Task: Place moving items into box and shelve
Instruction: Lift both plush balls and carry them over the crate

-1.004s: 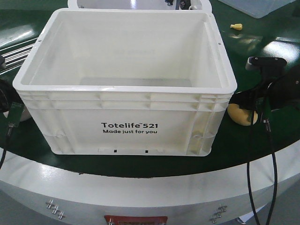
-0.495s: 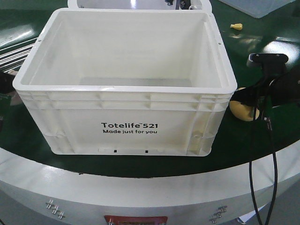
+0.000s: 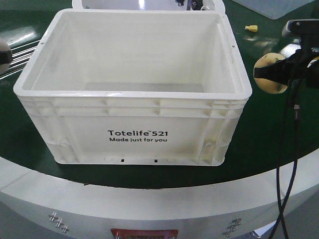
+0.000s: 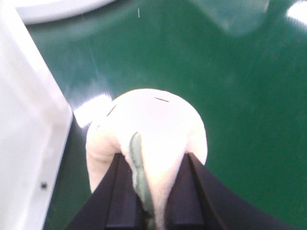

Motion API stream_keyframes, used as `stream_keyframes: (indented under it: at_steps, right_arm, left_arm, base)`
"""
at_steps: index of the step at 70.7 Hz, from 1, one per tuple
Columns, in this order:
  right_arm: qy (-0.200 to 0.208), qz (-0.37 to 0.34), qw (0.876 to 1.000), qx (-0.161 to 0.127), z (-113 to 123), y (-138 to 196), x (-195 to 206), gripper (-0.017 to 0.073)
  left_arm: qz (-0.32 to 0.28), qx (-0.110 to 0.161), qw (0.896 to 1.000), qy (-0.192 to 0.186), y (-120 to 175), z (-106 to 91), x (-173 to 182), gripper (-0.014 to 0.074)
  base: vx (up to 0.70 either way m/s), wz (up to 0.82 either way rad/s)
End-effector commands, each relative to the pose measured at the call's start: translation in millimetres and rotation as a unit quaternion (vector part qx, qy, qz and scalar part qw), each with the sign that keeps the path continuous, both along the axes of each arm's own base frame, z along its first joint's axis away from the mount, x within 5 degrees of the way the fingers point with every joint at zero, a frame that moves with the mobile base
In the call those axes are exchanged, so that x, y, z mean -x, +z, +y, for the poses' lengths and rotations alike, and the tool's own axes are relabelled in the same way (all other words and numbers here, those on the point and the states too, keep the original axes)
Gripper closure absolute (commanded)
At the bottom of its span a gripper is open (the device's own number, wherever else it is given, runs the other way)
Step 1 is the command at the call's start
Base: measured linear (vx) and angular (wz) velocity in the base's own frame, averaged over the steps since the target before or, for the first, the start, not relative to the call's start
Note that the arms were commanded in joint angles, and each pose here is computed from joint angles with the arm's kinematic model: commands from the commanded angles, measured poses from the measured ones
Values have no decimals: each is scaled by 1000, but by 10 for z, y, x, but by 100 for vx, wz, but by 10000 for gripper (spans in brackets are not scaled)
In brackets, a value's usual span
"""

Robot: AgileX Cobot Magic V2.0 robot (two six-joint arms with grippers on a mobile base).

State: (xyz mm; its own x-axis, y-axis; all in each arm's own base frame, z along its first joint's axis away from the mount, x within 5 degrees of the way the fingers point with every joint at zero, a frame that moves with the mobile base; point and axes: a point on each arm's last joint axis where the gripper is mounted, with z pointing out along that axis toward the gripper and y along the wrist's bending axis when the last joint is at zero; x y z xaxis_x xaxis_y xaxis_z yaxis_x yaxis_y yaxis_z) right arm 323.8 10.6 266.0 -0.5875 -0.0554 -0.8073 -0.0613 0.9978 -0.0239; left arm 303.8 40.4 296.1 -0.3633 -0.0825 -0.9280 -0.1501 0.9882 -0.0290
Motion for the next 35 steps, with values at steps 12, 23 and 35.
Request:
stream_keyframes:
  at_steps: [12,23,35]
  right_arm:
    - [-1,-157,988,7,-21,651,154,574]
    - [5,-211,977,22,-27,882,281,574]
    - [5,-237,971,24,-28,1022,388,574]
  left_arm:
    - [-147,-20,989,28,617,11,234,619]
    - [-189,-27,981,35,798,6,369,619]
    - [-210,-25,977,21,903,-82,448,619]
  base:
    - [0,0]
    - [0,0]
    - [0,0]
